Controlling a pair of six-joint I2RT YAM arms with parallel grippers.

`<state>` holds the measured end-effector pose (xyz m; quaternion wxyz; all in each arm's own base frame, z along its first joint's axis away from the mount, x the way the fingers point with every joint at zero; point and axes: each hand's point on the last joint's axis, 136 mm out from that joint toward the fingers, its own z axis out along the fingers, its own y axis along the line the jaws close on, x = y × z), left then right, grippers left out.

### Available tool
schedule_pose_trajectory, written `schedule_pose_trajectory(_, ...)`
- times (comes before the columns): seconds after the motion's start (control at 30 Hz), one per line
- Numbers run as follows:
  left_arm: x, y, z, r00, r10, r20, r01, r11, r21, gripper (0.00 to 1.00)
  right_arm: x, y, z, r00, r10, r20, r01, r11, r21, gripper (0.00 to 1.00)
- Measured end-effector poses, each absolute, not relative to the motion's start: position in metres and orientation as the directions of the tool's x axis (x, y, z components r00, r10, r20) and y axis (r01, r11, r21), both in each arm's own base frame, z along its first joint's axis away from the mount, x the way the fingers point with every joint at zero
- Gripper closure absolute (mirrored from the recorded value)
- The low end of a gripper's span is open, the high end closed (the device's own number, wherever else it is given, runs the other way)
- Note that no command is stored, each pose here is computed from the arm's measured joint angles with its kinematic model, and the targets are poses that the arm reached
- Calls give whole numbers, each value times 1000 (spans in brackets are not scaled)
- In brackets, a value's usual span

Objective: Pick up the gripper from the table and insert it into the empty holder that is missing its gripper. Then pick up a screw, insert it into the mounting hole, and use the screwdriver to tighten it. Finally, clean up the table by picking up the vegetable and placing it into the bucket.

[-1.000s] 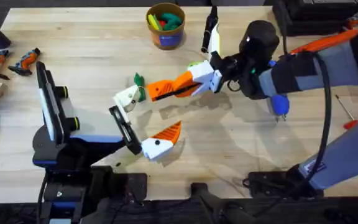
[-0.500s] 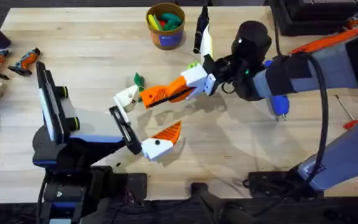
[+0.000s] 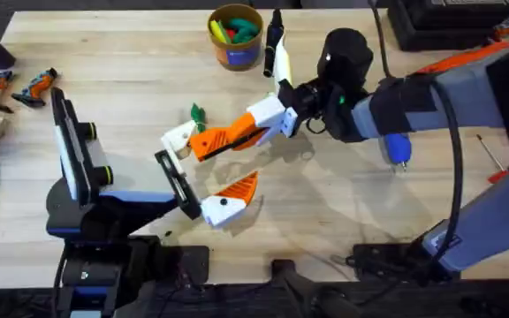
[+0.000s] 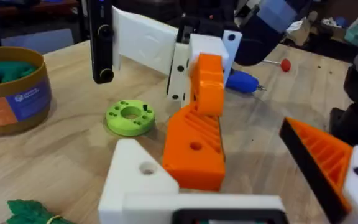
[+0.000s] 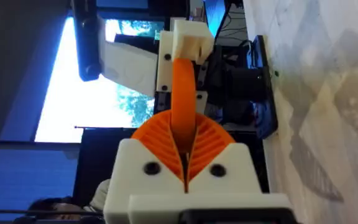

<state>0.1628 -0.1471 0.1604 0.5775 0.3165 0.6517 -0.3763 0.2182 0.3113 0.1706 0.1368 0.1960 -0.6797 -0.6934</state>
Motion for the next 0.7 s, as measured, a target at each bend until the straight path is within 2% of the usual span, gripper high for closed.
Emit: schedule_pose_trajectory(0.7, 163, -147, 160, -133, -22, -991, 848, 516, -125, 16, 219, 312, 166, -888, -458, -43, -39, -18, 999, 992)
